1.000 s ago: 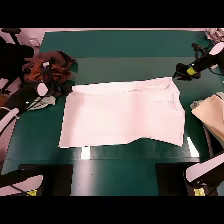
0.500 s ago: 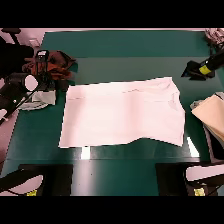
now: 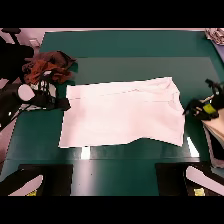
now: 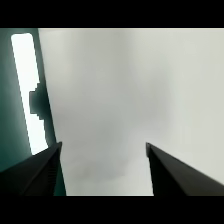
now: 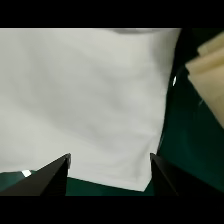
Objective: Fold the shirts.
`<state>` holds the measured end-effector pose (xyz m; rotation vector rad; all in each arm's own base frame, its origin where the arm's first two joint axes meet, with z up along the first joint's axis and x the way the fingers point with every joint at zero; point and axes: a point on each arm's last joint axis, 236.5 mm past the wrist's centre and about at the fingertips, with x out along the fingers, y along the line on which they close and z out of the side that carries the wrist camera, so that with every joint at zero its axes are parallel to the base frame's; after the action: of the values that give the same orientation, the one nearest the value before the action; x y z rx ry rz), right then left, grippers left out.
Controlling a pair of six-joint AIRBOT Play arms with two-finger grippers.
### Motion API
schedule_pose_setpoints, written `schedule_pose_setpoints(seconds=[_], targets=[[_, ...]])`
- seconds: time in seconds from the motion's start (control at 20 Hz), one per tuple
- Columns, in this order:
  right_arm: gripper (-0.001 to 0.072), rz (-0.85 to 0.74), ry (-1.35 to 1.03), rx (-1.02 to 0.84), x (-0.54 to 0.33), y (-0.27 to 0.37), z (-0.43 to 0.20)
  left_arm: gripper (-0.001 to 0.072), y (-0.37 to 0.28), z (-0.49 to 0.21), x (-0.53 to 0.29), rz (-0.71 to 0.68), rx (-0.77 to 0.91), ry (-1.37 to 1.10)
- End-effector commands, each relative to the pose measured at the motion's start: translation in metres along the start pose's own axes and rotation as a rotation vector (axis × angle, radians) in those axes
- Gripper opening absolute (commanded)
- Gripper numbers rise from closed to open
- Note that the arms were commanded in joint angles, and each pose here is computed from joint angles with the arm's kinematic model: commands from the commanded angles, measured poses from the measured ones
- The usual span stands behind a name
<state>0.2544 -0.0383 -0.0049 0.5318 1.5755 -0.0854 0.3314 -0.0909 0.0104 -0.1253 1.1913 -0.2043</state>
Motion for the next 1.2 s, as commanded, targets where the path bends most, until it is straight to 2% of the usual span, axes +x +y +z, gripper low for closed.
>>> schedule_pose_setpoints(seconds=[0.0,0.2,0.3,0.45,0.8,0.85,0.9,1.15], targets=[[0.0576,0.008,0.021,0.058,0.015,-0.016,-0.050,0.0590,-0.008,-0.044,-0.014,-0.040,0.008,0.092],[0.0576,0.014,0.063,0.094,0.037,-0.023,-0.088,0.0591,-0.015,-0.056,-0.023,-0.065,0.014,0.118],[0.0629,0.016,0.105,0.106,0.053,-0.025,-0.108,0.0590,-0.014,-0.067,-0.019,-0.067,0.006,0.132],[0.0629,0.002,0.119,0.118,0.070,-0.032,-0.121,0.0590,-0.010,-0.078,-0.007,-0.068,-0.014,0.100],[0.0624,-0.039,0.112,0.128,0.083,-0.046,-0.109,0.0595,-0.003,-0.082,-0.004,-0.042,-0.029,0.092],[0.0624,-0.039,0.115,0.129,0.085,-0.047,-0.108,0.0658,0.003,-0.083,-0.004,-0.020,-0.040,0.098],[0.0624,-0.039,0.111,0.130,0.087,-0.048,-0.106,0.0679,0.007,-0.084,-0.004,-0.001,-0.046,0.102],[0.0622,0.049,0.008,0.127,0.084,-0.027,-0.077,0.0679,0.011,-0.084,-0.004,0.016,-0.071,0.100]])
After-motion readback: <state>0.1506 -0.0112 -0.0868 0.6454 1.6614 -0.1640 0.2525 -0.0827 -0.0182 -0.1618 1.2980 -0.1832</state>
